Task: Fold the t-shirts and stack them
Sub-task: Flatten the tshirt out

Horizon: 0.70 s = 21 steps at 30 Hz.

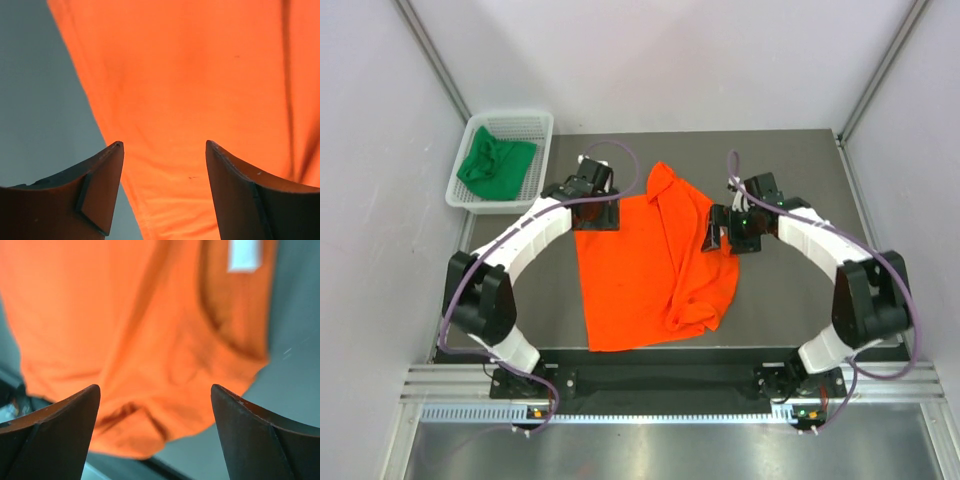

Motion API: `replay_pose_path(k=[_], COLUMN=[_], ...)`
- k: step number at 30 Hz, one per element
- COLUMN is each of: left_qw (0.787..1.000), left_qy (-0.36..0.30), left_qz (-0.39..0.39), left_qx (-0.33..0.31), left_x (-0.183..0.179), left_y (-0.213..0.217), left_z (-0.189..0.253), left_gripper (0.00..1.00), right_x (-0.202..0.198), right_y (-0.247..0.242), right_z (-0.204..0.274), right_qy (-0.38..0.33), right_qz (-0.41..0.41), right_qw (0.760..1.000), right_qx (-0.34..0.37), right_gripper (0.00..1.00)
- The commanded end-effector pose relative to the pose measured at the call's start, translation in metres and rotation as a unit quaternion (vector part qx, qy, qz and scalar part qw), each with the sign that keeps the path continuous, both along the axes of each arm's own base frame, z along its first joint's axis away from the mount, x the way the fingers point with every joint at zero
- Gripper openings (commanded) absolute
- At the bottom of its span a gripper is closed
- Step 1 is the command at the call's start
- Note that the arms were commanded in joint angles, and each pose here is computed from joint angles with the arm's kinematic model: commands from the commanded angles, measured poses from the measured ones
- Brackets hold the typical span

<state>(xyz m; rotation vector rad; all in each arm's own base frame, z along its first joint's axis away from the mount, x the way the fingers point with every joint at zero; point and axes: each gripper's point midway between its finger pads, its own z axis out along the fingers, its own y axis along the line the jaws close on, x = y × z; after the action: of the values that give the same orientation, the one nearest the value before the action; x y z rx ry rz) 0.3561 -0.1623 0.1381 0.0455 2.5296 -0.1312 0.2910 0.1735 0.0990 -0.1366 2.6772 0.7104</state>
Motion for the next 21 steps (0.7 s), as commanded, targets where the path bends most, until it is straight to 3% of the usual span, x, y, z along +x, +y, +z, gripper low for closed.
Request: replay_pose_path(k=[1,6,10,15,18,21], left_qw=[0.999,0.998,0.997,0.996,0.995,0.996], left_qy=[0.008,0.019,0.035,0.064,0.071,0.071], left_qz=[0.039,0.057,0.074,0.066,0.061,0.057], left_qx=[-0.001,-0.001,0.012,-0.006,-0.020,-0.021], left_x=[0.013,0.025,0.030,0.029,0.028,0.028], left_y=[0.021,0.044,0.054,0.044,0.038,0.037], left_z=[-0.001,-0.013,-0.029,-0.040,-0.042,-0.044], left_gripper=[0.71,0.68,0.65,0.56,0.55,0.55], right_x=[0.053,0.116,0.159,0.197,0.210,0.214], right_y=[-0.010,-0.008,-0.008,-0.006,-0.007,-0.008], right_z=[0.007,0.006,0.008,-0.003,-0.016,-0.029], right_qy=[-0.060,-0.097,-0.125,-0.143,-0.137,-0.125], right_qz=[-0.029,-0.051,-0.070,-0.067,-0.065,-0.065], right_qw=[0.997,0.993,0.989,0.985,0.985,0.985], right_qx=[-0.028,-0.040,-0.046,-0.068,-0.085,-0.096], right_gripper=[0.91,0.84,0.43,0.45,0.52,0.51])
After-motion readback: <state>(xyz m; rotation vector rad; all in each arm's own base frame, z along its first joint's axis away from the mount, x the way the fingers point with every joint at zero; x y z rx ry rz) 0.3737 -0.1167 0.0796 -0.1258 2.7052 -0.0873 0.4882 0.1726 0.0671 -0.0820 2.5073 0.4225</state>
